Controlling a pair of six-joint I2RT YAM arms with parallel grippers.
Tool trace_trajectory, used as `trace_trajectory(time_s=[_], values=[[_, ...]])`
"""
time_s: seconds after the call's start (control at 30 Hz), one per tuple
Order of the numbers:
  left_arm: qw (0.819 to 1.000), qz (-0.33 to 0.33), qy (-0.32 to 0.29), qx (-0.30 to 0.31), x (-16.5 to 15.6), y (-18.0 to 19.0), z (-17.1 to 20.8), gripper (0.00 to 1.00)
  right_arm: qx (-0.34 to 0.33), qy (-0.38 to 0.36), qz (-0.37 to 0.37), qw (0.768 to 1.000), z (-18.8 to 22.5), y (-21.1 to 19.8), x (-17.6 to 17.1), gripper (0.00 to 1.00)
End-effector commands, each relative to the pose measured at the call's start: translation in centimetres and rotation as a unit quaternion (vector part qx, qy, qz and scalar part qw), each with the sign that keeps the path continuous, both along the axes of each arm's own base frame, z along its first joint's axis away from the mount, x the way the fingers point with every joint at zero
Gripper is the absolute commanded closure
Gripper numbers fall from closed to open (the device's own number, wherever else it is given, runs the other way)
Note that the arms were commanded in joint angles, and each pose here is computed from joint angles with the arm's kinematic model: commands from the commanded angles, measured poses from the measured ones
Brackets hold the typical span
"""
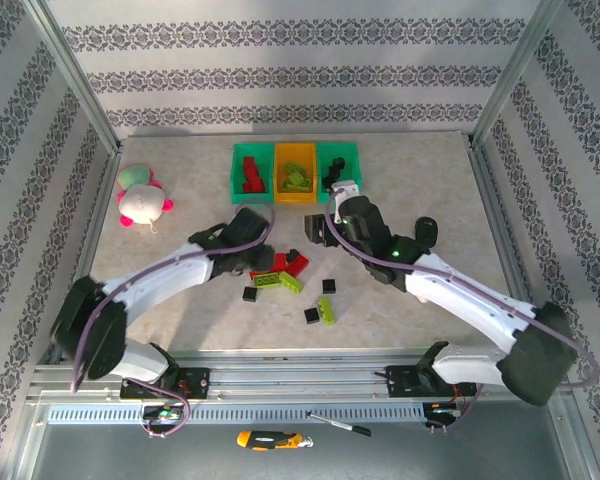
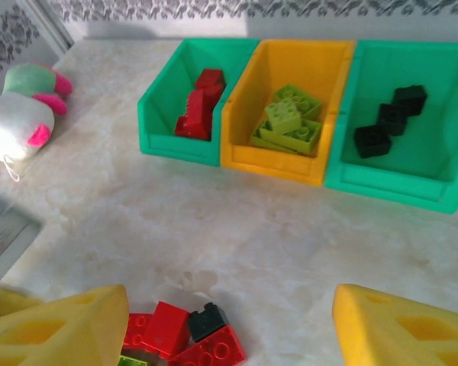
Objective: Sort the legos into containers by color
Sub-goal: Place the lego in the container.
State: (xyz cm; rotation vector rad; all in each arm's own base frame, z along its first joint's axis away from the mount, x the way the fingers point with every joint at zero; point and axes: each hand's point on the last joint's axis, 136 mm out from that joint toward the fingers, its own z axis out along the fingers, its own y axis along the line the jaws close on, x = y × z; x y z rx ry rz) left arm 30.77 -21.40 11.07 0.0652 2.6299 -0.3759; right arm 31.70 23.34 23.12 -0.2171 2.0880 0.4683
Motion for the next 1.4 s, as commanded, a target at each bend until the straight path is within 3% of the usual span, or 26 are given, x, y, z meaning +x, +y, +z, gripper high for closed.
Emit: trace_trajectory(time_s=[0.0, 0.23, 0.43, 0.73, 0.9, 0.93, 1.07, 1.17, 1.37], values=[[0.996, -0.055, -0.069, -0.014, 4.8, -4.3, 3.0, 0.63, 0.000, -0.010, -0.041, 0.999, 0.4, -3.0, -0.5, 0.29], [0.986, -0.120, -0.120, -0.009, 13.6, -11.4, 5.1, 0.63, 0.005, -0.001, -0.077, 0.997, -0.6, -6.7, -2.0, 0.29], [0.975, -0.164, -0.147, 0.023, 19.3, -15.3, 5.4, 0.63, 0.002, 0.010, -0.094, 0.996, -1.3, -8.5, -2.9, 0.29], [0.967, -0.169, -0.190, 0.009, 24.7, -18.3, 3.5, 0.63, 0.009, 0.023, -0.117, 0.993, -2.5, -10.2, -3.6, 0.29], [0.960, -0.181, -0.212, 0.002, 25.8, -19.0, 2.5, 0.62, 0.011, 0.028, -0.119, 0.992, -2.8, -10.3, -3.6, 0.29], [0.960, -0.183, -0.214, 0.000, 25.9, -19.1, 2.6, 0.59, 0.011, 0.029, -0.118, 0.992, -2.9, -10.3, -3.5, 0.29], [0.959, -0.190, -0.209, -0.021, 25.0, -19.5, 4.3, 0.28, 0.010, 0.033, -0.115, 0.993, -3.2, -10.2, -3.6, 0.29], [0.958, -0.189, -0.211, -0.034, 24.0, -19.3, 6.9, 0.14, 0.008, 0.042, -0.114, 0.993, -3.7, -10.3, -4.0, 0.29], [0.953, -0.196, -0.227, -0.043, 21.2, -17.7, 12.2, 0.00, 0.008, 0.090, -0.082, 0.993, -6.0, -9.3, -5.6, 0.29]])
